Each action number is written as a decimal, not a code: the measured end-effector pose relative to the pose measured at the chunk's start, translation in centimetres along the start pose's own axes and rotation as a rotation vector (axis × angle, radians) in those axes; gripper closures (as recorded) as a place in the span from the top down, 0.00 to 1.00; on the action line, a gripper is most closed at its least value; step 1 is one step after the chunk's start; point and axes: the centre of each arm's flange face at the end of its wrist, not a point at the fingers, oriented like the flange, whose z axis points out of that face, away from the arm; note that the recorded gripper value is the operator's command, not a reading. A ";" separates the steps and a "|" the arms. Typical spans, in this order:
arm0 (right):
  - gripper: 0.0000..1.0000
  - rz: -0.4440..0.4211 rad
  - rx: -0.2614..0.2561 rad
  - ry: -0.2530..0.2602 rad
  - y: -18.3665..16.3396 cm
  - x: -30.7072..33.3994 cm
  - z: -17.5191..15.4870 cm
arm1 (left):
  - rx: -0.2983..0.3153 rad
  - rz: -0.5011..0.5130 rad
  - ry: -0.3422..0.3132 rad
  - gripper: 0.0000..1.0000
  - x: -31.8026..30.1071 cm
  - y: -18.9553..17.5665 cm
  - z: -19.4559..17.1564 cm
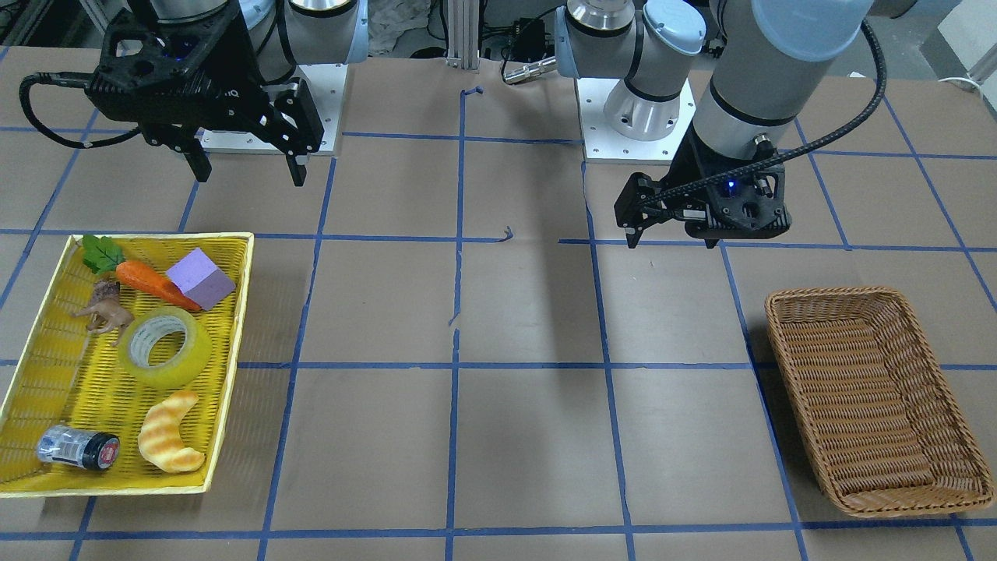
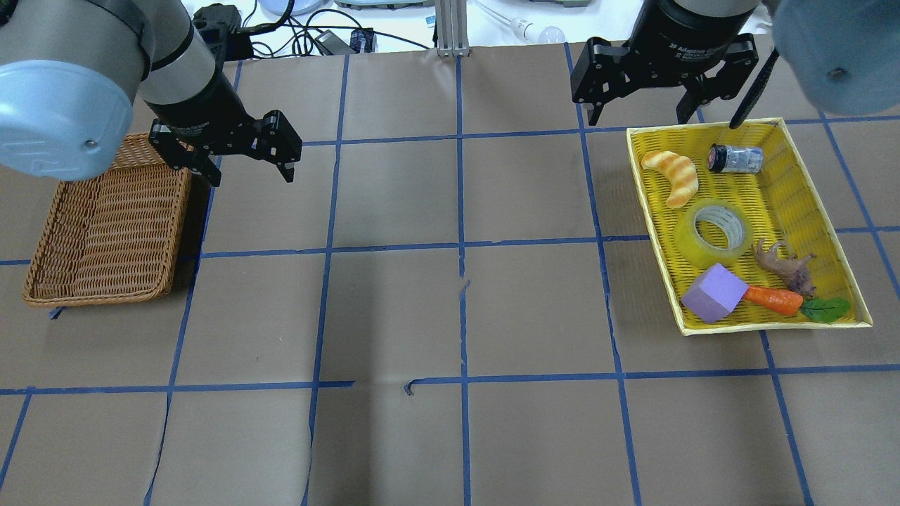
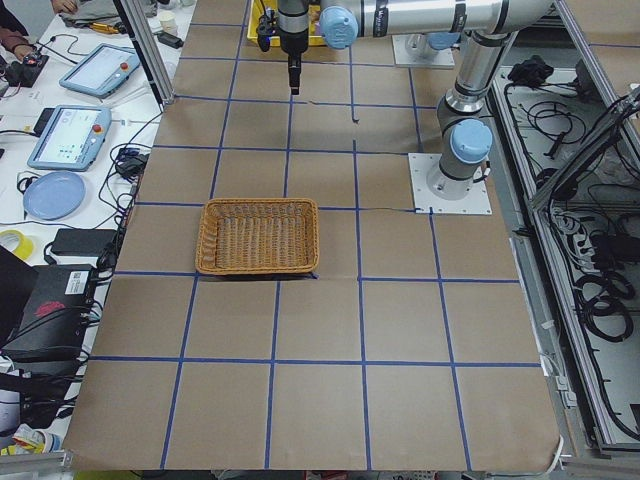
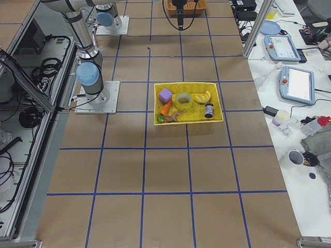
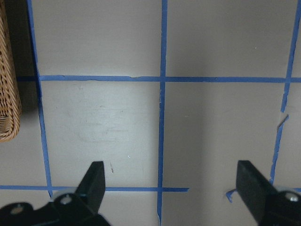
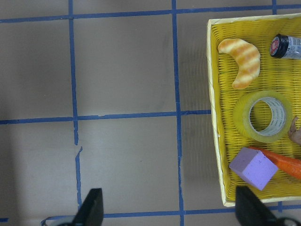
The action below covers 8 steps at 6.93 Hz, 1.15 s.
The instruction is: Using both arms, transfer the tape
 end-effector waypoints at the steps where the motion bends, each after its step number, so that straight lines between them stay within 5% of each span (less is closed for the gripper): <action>1: 1.00 0.000 -0.001 0.000 0.0 0.0 0.0 | 0.000 0.000 0.000 1.00 0.0 0.0 0.0; 8: 1.00 0.002 -0.037 0.007 -0.6 1.1 0.6 | 0.000 0.000 0.000 1.00 0.0 0.0 0.0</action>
